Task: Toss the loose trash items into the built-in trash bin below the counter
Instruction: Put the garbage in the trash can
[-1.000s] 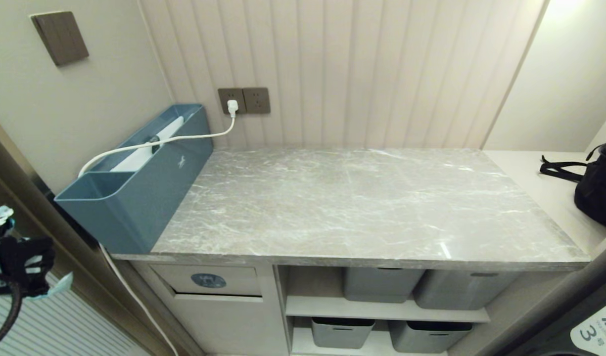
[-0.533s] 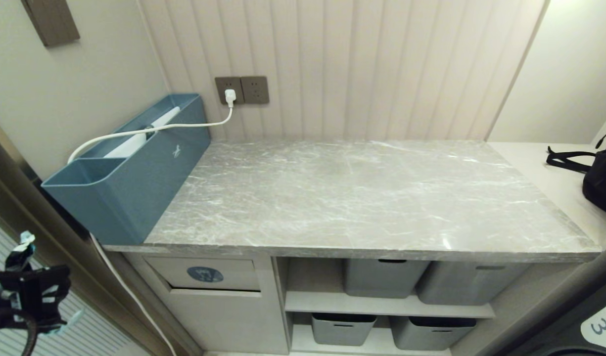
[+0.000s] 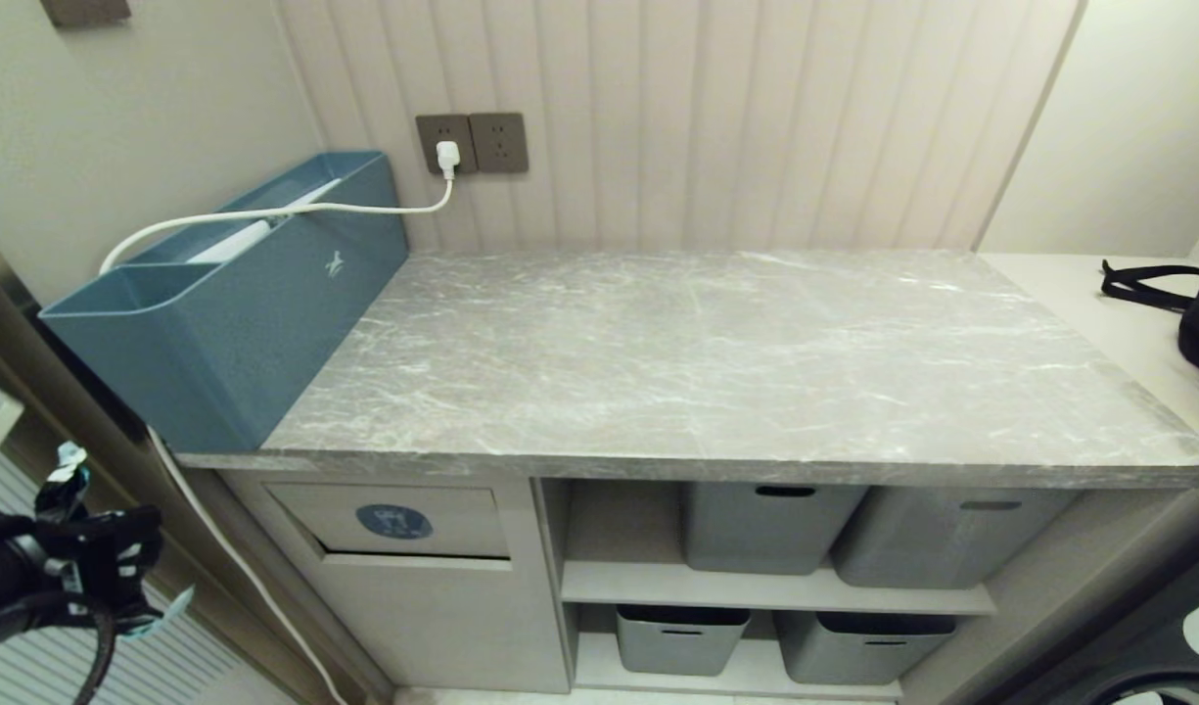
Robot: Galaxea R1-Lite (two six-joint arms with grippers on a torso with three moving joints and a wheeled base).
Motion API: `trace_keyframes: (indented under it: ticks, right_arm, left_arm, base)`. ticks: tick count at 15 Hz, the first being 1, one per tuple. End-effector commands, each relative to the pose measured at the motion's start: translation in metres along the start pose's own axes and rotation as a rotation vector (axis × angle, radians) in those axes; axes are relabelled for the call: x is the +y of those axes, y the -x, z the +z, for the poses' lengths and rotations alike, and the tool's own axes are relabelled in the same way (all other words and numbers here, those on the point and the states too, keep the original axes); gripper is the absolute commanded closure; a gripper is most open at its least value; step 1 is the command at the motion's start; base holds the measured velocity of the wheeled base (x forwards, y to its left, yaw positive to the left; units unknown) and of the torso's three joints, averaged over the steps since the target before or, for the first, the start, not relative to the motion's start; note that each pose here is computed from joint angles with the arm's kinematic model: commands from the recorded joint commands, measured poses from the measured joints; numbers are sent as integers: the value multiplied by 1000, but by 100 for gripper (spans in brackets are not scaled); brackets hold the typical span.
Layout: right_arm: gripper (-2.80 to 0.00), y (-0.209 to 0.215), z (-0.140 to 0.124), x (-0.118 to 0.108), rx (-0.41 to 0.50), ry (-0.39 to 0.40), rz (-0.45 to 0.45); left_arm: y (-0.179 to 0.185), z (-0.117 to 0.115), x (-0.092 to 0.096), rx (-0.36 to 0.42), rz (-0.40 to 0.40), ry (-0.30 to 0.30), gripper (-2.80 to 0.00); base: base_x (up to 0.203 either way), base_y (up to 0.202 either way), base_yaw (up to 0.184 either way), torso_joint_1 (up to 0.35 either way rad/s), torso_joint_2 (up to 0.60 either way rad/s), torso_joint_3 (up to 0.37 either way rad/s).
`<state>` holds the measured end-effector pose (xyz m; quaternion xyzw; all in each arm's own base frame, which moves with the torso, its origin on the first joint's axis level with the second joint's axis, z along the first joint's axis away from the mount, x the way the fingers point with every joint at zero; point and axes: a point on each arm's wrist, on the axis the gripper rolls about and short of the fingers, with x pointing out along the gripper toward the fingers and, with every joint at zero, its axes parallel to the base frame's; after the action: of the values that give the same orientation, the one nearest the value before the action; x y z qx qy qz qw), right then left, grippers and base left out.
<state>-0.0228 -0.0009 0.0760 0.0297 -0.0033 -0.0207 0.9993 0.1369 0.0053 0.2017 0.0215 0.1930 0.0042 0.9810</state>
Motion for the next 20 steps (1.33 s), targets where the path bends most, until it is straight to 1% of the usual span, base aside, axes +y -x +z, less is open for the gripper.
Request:
trace_keyframes:
  ticks: [1, 2, 6, 9, 11, 14, 16, 18, 19, 20]
  right_arm:
    - [0, 0, 0, 0, 1, 0, 0]
    - [0, 0, 0, 0, 1, 0, 0]
    - [0, 0, 0, 0, 2, 0, 0]
    - [0, 0, 0, 0, 2, 0, 0]
    - [0, 0, 0, 0, 1, 0, 0]
    - [0, 0, 0, 0, 2, 0, 0]
    - [0, 0, 0, 0, 1, 0, 0]
    - [0, 0, 0, 0, 1, 0, 0]
    - [0, 0, 0, 0, 0, -1, 0]
    - [0, 0, 0, 0, 1, 0, 0]
  left_arm:
    - [-2, -6, 0, 23, 10, -3, 0]
    - [-2, -8, 0, 29, 14, -4, 0]
    - [-5, -6, 0, 30, 8, -5, 0]
    - [-11, -15, -1, 79, 4, -3, 0]
    - [-13, -22, -4, 107, -16, -10, 0]
    - [-12, -24, -7, 96, -37, -28, 0]
    - [-9, -25, -7, 89, -30, -50, 0]
    - [-9, -27, -7, 92, -31, -50, 0]
    - [-9, -26, -8, 87, -41, -54, 0]
    - [-9, -26, -12, 74, -69, -65, 0]
  base:
    - [0, 0, 0, -256, 542, 296]
    - [0, 0, 0, -246, 549, 297]
    - [0, 0, 0, -241, 537, 292]
    - [0, 0, 0, -230, 518, 295]
    - [0, 0, 0, -221, 504, 285]
    - [0, 0, 0, -200, 490, 284]
    - [0, 0, 0, -194, 473, 284]
    - [0, 0, 0, -181, 468, 287]
    - [0, 0, 0, -173, 466, 298]
    - [0, 0, 0, -165, 456, 290]
